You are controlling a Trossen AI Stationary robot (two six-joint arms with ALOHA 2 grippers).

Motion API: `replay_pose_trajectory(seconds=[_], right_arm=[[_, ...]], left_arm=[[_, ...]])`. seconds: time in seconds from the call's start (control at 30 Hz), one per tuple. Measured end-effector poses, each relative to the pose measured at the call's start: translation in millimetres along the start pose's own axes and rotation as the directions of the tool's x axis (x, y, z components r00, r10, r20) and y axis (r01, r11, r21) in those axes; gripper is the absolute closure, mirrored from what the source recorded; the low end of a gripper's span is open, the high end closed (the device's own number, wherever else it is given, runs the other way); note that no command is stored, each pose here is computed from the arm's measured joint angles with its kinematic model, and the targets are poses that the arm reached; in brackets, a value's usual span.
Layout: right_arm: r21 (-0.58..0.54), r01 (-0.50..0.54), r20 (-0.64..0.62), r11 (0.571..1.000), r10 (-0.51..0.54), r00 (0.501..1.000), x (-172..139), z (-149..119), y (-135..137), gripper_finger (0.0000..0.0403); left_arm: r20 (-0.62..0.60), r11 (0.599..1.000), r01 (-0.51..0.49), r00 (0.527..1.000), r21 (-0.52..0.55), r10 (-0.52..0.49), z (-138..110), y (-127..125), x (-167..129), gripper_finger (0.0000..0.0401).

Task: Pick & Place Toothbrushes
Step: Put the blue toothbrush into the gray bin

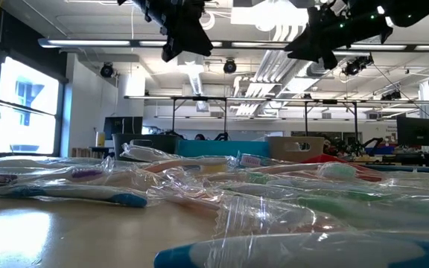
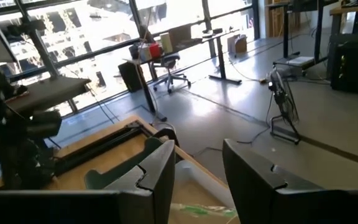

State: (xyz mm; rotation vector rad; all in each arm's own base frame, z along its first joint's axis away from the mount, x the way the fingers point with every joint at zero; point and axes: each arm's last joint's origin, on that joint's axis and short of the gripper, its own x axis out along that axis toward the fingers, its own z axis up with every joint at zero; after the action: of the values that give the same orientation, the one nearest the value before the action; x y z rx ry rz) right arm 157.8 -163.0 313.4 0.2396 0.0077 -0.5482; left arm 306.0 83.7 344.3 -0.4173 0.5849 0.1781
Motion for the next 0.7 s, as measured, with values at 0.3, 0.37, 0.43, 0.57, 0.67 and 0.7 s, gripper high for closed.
replay_pose_trajectory(seconds=[0.3,0.37,0.43,0.57,0.67,0.7], right_arm=[[0.005,0.017,-0.008,1.000,-0.017,1.000,-2,0,-3,0.0275],[0.008,0.019,-0.019,1.000,-0.019,1.000,-2,-1,-3,0.0275],[0.004,0.022,-0.024,1.000,-0.022,0.999,-2,-2,-3,0.0275],[-0.056,0.048,-0.022,0.997,-0.050,0.999,-2,-2,-4,0.0275],[-0.082,0.053,-0.021,0.995,-0.055,0.998,-2,-2,-4,0.0275],[-0.089,0.051,-0.022,0.995,-0.054,0.998,-2,-2,-4,0.0275]], left_arm=[[0.002,0.996,-0.022,1.000,-0.086,0.022,-11,-35,9,0.0329],[-0.006,0.993,-0.029,1.000,-0.113,0.029,-15,-42,12,0.0329],[-0.021,0.992,-0.025,1.000,-0.122,0.022,-19,-47,13,0.0329],[-0.058,0.992,-0.014,0.998,-0.123,0.007,-26,-57,19,0.0329],[-0.110,0.994,-0.017,0.994,-0.106,0.005,-35,-64,28,0.0329],[-0.135,0.995,-0.024,0.991,-0.098,0.010,-38,-65,30,0.0329]])
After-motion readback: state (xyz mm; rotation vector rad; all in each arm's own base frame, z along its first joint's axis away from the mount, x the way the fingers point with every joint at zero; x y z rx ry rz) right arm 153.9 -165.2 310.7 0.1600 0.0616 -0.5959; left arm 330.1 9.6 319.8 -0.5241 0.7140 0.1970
